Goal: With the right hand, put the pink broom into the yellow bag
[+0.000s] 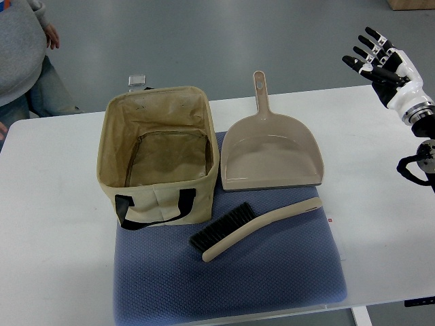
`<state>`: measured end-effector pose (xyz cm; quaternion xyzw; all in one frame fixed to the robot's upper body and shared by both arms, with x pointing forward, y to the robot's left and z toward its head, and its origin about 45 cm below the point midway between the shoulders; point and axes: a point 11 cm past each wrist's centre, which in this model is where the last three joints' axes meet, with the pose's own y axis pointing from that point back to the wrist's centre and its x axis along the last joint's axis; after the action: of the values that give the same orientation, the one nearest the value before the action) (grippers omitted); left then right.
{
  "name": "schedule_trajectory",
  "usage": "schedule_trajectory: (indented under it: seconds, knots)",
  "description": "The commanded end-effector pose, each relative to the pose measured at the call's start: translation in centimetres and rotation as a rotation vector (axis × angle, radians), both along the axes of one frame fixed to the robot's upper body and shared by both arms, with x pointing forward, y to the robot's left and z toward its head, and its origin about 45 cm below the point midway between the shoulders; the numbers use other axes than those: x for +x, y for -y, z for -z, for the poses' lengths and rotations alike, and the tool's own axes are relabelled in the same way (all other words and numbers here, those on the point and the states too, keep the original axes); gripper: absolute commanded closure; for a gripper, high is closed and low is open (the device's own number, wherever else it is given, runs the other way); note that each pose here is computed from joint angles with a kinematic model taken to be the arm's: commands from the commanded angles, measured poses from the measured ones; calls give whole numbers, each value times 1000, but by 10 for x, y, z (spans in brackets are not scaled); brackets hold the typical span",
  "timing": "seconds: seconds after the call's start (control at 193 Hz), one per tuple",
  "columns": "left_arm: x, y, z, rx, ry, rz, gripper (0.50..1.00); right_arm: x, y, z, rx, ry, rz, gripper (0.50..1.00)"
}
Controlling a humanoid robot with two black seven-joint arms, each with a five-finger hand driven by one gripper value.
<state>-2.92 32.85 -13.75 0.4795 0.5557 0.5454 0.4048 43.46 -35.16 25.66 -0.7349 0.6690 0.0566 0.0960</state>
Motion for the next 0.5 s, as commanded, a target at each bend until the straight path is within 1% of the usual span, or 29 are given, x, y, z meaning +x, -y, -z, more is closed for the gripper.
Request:
schedule_trajectory:
  seconds: [0.0, 0.497]
  knots:
    - [0, 0, 0, 0, 0, 0, 500, 0, 0, 0, 2, 0, 0, 570]
    - [0, 0, 0, 0, 0, 0, 500, 0, 3, -2, 9, 3, 4, 570]
